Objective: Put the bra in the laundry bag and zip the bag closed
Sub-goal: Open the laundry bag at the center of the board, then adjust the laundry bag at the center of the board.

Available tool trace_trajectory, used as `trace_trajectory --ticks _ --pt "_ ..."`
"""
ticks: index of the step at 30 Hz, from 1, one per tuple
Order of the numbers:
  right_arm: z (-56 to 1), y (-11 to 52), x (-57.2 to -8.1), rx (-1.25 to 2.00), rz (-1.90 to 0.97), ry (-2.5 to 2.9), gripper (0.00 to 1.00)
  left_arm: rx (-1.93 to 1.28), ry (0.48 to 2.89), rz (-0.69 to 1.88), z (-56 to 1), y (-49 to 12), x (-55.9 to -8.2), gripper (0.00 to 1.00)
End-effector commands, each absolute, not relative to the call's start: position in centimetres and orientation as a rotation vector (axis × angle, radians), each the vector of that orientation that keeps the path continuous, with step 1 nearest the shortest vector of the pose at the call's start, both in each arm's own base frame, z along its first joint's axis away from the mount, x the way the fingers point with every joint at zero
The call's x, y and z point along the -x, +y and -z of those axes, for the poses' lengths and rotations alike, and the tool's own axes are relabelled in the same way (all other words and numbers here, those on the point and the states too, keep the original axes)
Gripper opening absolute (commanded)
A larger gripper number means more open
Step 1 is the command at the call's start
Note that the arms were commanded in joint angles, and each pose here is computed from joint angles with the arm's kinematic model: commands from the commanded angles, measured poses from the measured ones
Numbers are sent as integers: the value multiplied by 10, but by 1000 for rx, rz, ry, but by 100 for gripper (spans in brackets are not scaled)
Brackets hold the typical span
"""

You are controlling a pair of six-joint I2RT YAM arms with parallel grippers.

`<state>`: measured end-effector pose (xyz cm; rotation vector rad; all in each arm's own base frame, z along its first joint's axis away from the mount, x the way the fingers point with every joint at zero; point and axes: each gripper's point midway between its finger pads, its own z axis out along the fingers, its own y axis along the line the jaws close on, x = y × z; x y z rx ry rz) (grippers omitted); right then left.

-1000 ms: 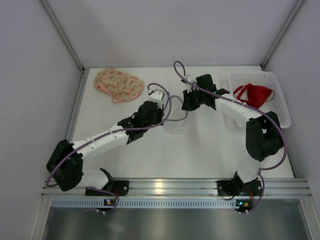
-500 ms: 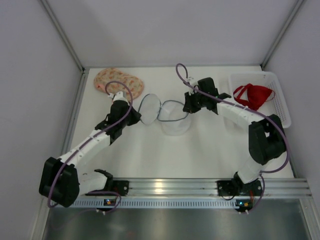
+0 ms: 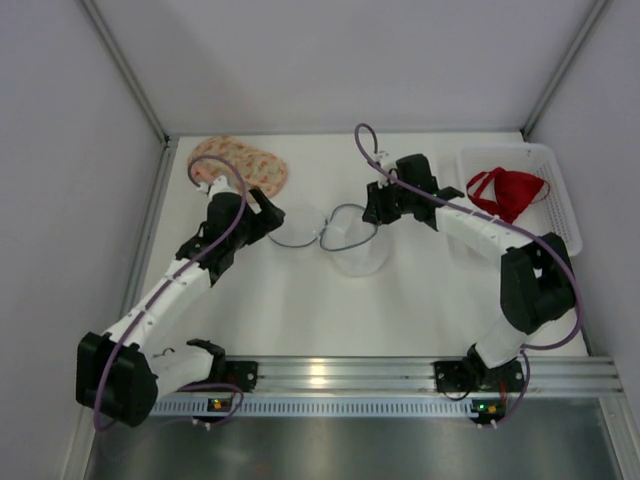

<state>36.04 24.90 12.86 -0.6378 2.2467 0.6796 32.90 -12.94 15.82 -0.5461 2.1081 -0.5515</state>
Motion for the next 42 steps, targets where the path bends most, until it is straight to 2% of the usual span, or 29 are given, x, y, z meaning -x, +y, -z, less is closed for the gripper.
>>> trace_trajectory --ticks 1,5,9,13,15,20,27,36,41,42 --pt "-180 264 -369 655 -696 2108 26 429 1981 538 -226 -124 -336 96" --pt "-177 265 -370 652 -681 2123 32 386 1938 644 -254 -140 -327 98" --pt "-176 264 -371 643 -660 2134 39 337 2029 606 -221 -168 -329 97" --pt "-185 256 -373 621 -610 2141 48 93 2129 522 -186 -209 -332 95" --pt "-198 251 -374 598 -576 2127 49 69 2171 488 -170 -218 -335 95" --pt "-226 234 -372 511 -507 2108 60 134 2229 478 -145 -226 -339 93" --pt "-233 222 -364 451 -471 2148 64 24 2228 552 -135 -261 -348 86" --pt "-197 226 -356 469 -462 2235 65 178 2318 475 -96 -253 -348 86" --pt "-190 241 -357 493 -485 2240 65 219 2347 473 -81 -256 -349 69" --pt "-189 243 -357 496 -493 2241 65 223 2345 488 -80 -259 -350 68"
